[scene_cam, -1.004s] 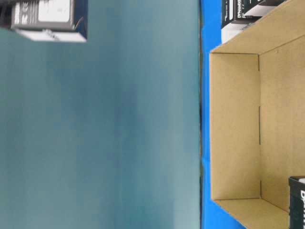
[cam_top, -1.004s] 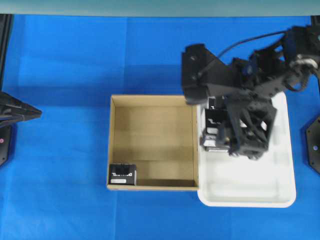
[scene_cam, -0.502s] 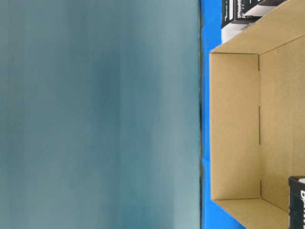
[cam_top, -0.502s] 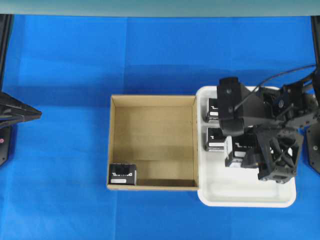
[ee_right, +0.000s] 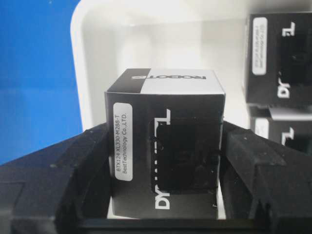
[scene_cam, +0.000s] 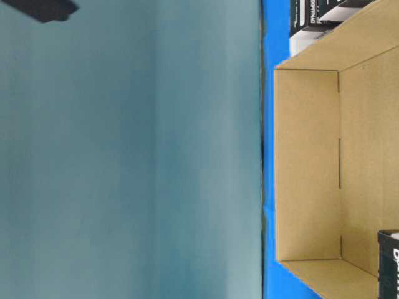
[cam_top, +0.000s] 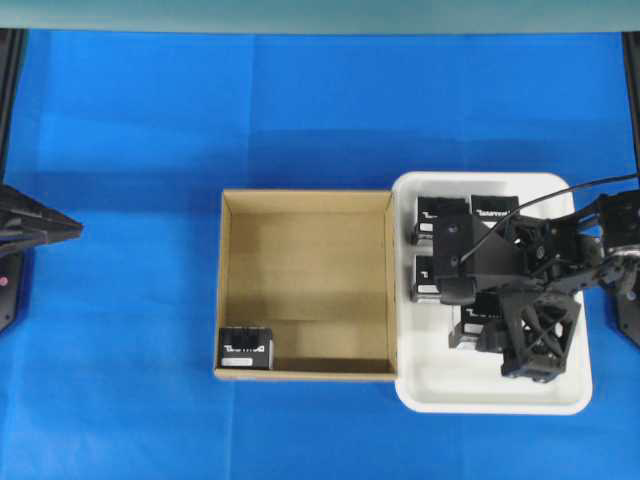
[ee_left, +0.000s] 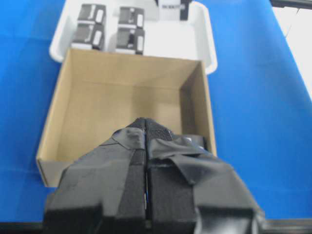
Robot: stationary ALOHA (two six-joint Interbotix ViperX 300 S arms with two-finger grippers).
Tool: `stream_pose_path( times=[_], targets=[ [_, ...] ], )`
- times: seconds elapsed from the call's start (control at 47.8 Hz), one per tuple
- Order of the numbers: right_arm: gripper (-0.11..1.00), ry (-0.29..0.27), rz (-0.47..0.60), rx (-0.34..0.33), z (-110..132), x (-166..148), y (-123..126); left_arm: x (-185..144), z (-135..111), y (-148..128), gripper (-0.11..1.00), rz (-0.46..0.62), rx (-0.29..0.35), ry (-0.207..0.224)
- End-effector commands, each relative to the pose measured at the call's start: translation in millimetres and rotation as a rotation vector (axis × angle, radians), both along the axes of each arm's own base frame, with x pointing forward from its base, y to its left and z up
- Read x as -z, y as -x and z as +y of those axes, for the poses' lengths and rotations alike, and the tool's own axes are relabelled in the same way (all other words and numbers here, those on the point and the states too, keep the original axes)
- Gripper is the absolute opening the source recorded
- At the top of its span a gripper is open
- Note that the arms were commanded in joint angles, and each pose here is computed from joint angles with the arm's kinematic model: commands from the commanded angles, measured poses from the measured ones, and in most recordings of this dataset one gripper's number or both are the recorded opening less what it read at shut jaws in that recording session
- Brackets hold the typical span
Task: Pick the box from inside the cardboard box.
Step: 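Lower the servo box into the tray's front-right spot and open the gripper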
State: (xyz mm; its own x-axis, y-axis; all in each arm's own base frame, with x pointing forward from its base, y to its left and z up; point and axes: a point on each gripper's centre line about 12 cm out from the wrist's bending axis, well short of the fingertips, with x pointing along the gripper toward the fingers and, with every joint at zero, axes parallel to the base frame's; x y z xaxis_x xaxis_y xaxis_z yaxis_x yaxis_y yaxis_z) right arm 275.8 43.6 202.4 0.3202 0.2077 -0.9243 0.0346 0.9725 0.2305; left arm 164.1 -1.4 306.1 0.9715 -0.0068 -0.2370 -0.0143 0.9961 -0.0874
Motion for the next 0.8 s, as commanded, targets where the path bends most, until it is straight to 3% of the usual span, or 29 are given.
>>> stream_pose_path(
  times=[0.0,0.335,0.774],
  targets=[
    [0.62,0.004,-0.016,-0.007,4,8,-5,-12,0,-2,-0.07,-0.028,0.002,-0.001],
    [0.62,0.024,0.019,-0.034,15,45,-20,-13,0,-3,-0.07,-0.038,0.002,-0.003],
    [0.62,0.042,0.038,-0.032,16,67,-28,-13,0,-3,-0.07,-0.040,0.002,-0.003]
  ],
)
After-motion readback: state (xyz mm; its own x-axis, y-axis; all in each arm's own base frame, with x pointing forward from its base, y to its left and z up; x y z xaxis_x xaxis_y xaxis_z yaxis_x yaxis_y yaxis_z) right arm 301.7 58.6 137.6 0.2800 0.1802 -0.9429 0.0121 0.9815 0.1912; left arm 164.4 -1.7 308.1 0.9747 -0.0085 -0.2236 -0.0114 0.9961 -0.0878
